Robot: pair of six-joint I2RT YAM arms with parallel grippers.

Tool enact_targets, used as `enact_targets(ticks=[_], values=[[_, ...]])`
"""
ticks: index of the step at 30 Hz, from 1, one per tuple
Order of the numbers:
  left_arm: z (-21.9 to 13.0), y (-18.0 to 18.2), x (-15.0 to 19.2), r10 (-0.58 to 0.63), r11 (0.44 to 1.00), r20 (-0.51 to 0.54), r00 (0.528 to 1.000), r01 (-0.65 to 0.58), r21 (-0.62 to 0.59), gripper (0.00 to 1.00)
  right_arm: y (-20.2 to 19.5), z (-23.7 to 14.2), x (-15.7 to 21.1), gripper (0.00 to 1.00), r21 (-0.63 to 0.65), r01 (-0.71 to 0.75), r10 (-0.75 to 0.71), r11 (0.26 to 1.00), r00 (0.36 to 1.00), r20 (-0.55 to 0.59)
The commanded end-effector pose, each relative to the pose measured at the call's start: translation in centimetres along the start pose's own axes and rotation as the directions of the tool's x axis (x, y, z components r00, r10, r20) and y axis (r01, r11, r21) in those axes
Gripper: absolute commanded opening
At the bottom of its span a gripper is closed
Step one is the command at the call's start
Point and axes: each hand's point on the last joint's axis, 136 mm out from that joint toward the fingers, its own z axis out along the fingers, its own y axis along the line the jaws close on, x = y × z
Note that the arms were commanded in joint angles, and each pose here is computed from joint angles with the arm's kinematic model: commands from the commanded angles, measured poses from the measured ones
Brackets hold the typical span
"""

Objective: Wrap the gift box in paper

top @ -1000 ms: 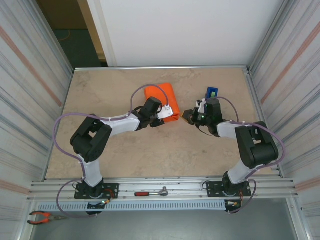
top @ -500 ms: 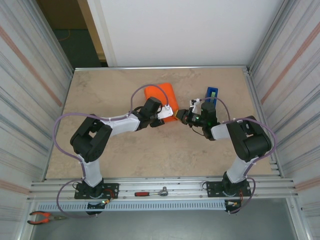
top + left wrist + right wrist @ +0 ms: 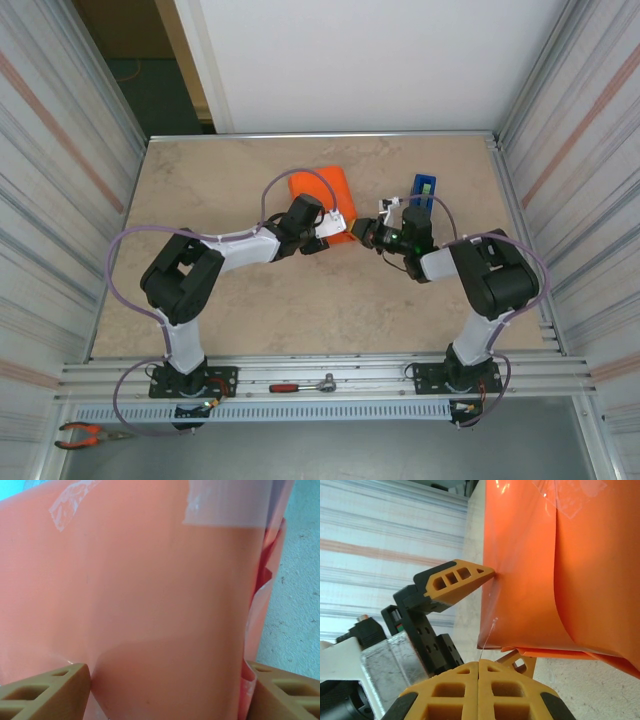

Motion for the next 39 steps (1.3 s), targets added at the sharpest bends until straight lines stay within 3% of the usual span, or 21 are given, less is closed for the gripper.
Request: enact_targets(ticks=[1, 39], values=[[0.8, -2.1, 2.8, -0.009, 0.997, -0.085, 0.996, 0.016, 0.078, 0.74, 0.9, 0.9, -0.5, 0.0, -0.035, 0.007, -0.007, 0.999, 1.0, 0.011], [0.7, -2.2, 2.8, -0.007, 0.997, -0.085, 0.996, 0.014, 0.08, 0.74, -1.1, 3.4, 0.4, 0.0, -0.024, -0.066, 0.066, 0.998, 0.998, -0.019]])
